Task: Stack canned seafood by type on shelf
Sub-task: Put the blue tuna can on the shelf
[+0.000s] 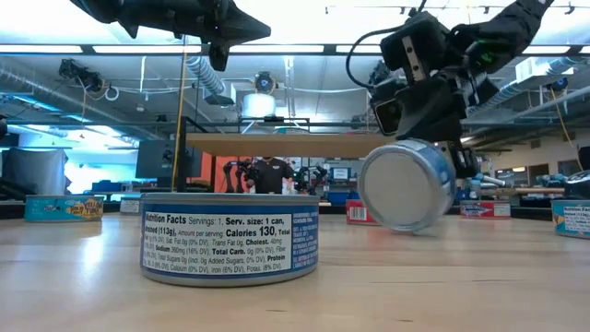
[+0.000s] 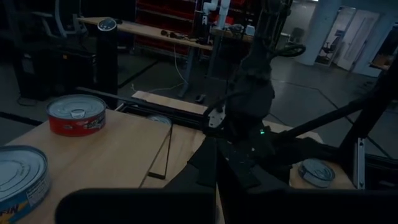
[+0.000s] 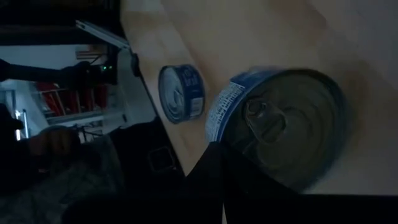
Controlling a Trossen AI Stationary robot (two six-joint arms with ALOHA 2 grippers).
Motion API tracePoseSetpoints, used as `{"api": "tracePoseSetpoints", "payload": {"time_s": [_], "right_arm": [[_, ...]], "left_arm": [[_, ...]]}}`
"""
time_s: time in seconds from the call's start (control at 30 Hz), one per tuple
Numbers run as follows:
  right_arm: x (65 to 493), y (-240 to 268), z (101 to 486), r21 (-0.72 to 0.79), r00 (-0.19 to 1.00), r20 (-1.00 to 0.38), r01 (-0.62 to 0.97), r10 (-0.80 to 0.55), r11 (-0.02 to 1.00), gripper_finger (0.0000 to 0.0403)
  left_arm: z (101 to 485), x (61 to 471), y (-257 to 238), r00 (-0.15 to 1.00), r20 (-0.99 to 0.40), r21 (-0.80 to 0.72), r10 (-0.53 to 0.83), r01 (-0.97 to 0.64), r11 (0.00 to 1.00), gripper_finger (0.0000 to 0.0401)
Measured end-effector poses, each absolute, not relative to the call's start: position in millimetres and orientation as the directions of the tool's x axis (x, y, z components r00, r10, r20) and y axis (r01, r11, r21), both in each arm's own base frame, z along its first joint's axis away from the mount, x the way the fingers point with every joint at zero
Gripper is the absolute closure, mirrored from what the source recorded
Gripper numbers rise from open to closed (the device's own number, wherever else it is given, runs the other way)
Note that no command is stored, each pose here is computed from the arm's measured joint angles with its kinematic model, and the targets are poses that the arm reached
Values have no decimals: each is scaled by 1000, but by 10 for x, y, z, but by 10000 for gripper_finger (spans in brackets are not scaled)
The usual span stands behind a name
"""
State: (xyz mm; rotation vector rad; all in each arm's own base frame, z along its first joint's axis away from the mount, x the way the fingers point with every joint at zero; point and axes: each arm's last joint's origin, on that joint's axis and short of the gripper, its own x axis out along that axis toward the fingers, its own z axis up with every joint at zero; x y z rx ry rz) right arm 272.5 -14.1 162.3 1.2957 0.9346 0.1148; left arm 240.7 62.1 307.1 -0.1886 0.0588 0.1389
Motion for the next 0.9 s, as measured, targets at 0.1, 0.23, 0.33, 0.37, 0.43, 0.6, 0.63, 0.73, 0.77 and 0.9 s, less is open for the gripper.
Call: {"api": "tracePoseSetpoints", "payload": {"time_s": [0.1,0.23,0.33,0.37,0.43,0.6,0.63,0.73,0.77,0.9], "right_arm": [[2723,-153,1619,848,648,-530,419,547,325,402],[2717,-184,1616,845,651,-534,417,539,334,402],[2709,-208,1609,838,654,-546,424,524,343,401],[2704,-217,1606,834,653,-552,429,519,348,401],[2695,-233,1602,826,650,-563,436,510,357,398],[2675,-265,1583,815,642,-579,457,503,355,374],[2673,-271,1582,814,642,-581,460,500,354,367],[2671,-286,1575,803,648,-595,475,475,359,344],[2671,-289,1573,800,650,-600,479,467,361,336],[2681,-299,1581,793,651,-609,489,453,363,297]], "left_arm": [[3072,2407,621,989,-71,-196,132,-144,970,396],[3072,2407,621,989,-71,-196,132,-144,970,396],[3072,2407,621,989,-70,-196,132,-144,970,396],[3072,2407,621,989,-70,-196,132,-144,970,396],[3073,2407,621,989,-70,-196,132,-143,970,396],[3073,2407,621,989,-70,-196,132,-143,970,396],[3074,2407,622,989,-69,-196,132,-143,970,396],[3074,2407,622,989,-69,-196,132,-143,970,396],[3074,2407,622,989,-69,-196,132,-143,970,396],[3073,2407,622,989,-69,-196,132,-143,970,396]]}}
